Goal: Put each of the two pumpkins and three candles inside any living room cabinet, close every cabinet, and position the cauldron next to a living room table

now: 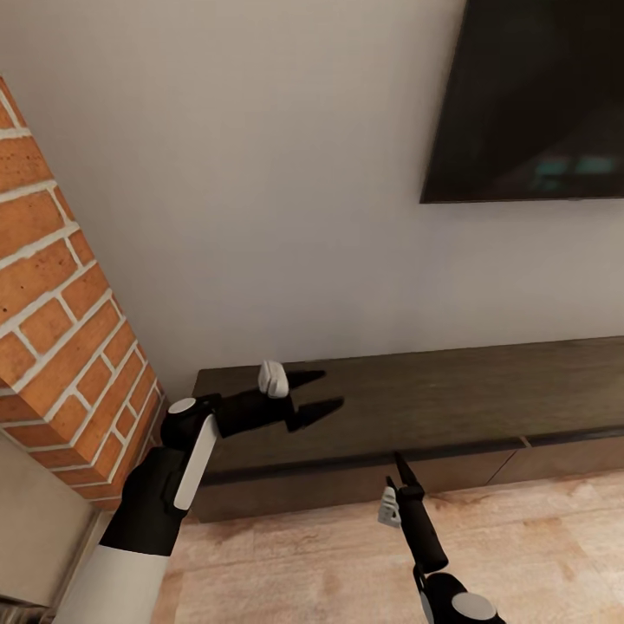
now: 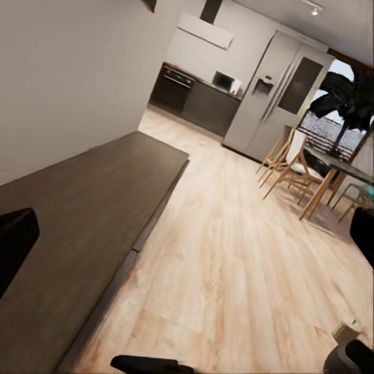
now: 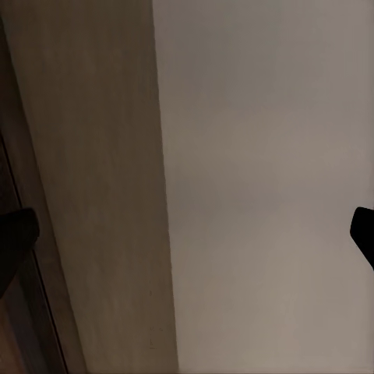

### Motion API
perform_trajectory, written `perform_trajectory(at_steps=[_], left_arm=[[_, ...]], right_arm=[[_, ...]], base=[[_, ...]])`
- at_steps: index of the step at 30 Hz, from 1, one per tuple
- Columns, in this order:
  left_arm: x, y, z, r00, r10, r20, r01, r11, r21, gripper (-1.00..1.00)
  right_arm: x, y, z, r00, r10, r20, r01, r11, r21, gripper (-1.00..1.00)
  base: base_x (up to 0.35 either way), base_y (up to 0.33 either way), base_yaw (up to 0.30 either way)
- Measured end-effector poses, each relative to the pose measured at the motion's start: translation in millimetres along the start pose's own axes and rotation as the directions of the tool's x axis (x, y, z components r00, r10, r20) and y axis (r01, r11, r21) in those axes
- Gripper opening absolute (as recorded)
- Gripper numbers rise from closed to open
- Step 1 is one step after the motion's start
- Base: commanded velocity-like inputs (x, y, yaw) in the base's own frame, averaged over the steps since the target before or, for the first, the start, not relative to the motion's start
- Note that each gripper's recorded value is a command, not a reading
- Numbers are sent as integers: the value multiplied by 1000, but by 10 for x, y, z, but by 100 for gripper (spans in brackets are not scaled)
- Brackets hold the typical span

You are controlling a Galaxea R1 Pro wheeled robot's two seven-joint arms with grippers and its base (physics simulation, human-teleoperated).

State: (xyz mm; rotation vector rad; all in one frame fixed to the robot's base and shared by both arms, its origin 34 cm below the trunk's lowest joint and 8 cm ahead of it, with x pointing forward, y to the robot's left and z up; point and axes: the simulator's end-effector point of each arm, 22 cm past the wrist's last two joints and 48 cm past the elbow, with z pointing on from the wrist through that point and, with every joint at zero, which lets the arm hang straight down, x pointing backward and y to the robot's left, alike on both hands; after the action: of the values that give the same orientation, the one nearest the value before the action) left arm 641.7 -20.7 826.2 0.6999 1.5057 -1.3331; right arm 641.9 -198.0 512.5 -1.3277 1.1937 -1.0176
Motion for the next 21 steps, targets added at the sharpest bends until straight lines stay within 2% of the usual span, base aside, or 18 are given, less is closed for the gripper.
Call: perform_trajectory(at_steps=[2, 6, 21], left_arm=[[11, -58, -3, 1000, -7, -2, 7, 1000, 29, 100], [15, -82, -9, 1000, -9, -1, 9, 999, 41, 100], [67, -83, -8, 1000, -26, -3, 26, 999, 44, 100]], right_arm=[[-8, 2, 5, 1000, 1, 2, -1, 1000, -2, 100], [-16, 4, 7, 1000, 0, 5, 0, 1000, -3, 100], [6, 1, 6, 1000, 1, 1, -1, 1000, -2, 100]], base=[[0, 0, 0], [0, 0, 0], [0, 0, 0]])
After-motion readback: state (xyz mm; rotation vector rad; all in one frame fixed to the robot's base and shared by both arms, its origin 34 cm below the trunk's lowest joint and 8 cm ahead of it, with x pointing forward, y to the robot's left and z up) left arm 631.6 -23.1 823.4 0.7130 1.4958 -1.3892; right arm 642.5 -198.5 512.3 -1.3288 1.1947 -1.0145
